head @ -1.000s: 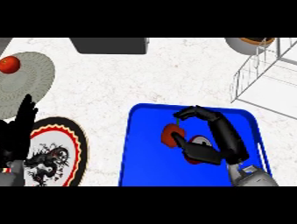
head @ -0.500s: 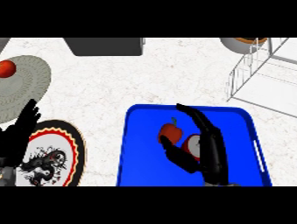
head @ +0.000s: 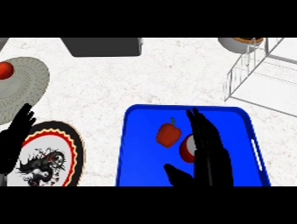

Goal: Pick the can from the tray and place it in the tiered shelf

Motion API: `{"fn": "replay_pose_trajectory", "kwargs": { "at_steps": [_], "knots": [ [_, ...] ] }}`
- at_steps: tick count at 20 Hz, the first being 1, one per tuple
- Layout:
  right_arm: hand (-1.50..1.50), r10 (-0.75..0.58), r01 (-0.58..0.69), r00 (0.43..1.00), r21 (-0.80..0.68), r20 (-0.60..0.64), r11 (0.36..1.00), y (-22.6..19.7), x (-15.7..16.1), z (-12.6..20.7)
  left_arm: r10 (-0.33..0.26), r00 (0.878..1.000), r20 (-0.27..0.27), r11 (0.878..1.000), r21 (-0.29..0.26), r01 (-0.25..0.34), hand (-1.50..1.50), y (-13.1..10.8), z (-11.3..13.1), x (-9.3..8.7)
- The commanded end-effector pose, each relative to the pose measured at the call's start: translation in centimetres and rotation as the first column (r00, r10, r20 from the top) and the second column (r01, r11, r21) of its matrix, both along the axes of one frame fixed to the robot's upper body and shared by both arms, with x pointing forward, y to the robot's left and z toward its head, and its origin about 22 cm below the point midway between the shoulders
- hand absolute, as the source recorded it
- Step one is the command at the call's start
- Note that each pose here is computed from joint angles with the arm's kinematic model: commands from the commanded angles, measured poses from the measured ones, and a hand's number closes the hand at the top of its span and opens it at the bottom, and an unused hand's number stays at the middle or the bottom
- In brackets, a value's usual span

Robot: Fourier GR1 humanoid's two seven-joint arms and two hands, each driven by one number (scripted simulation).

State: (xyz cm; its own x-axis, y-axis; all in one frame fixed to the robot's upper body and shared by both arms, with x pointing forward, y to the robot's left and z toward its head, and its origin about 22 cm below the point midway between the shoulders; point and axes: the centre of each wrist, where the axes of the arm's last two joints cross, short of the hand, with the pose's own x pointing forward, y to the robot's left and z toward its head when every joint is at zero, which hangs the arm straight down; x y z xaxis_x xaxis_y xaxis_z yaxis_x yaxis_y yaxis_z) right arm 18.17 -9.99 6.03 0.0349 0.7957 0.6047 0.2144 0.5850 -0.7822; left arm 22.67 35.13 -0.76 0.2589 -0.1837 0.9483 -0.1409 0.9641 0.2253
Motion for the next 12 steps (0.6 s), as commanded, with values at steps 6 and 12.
{"fn": "replay_pose_trajectory", "kwargs": {
  "at_steps": [6,12],
  "knots": [
    [-1.5,-0.112,-0.075,0.907,-0.416,-0.407,0.906,2.4,-1.4,2.5,-0.02,1.0,0.017,1.0,-0.016,0.021,0.0,0.0,1.6,1.1],
    [-1.5,-0.17,-0.134,0.866,-0.546,-0.471,0.827,2.6,-0.9,5.5,-0.018,1.0,-0.004,1.0,-0.012,0.018,0.0,-0.3,0.3,-0.3]
  ]
}}
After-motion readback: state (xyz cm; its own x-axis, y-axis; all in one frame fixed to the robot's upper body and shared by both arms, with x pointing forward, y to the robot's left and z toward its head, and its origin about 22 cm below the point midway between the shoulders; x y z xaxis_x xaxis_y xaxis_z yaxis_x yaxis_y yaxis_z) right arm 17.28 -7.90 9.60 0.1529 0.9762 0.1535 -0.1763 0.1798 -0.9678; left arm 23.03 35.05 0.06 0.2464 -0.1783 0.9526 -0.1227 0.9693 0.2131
